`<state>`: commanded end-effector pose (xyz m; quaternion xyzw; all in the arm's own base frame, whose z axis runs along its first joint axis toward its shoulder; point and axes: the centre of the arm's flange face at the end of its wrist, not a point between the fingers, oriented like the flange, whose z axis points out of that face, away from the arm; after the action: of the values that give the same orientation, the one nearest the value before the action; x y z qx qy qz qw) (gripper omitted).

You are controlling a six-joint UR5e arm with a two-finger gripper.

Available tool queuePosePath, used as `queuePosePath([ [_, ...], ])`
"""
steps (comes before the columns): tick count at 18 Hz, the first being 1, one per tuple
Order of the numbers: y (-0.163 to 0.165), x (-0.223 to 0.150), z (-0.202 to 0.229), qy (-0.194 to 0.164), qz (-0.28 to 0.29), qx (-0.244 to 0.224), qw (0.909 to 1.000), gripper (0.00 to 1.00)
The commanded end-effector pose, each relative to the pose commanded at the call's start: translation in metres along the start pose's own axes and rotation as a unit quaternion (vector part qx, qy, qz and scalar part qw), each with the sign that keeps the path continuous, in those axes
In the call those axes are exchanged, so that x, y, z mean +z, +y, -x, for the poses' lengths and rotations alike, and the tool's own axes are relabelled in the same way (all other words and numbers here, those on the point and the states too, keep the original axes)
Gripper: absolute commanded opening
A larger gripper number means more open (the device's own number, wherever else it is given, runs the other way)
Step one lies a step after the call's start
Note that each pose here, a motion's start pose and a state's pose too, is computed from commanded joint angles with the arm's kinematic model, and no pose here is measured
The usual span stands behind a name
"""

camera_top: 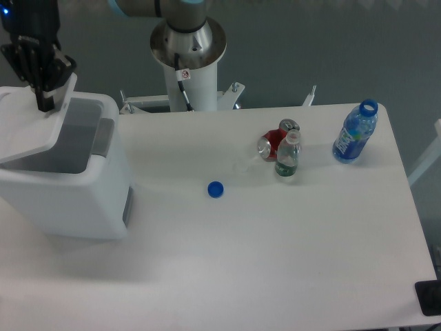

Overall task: Close the trash can
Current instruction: 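Push the trash can lid forward and down with the gripper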

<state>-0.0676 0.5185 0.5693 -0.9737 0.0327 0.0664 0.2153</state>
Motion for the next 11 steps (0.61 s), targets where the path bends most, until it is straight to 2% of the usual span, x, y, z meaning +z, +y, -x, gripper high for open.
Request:
queuePosePath([
  [11,0.013,0.02,0.014,0.003,0.019,-0.008,0.9998,0.0],
])
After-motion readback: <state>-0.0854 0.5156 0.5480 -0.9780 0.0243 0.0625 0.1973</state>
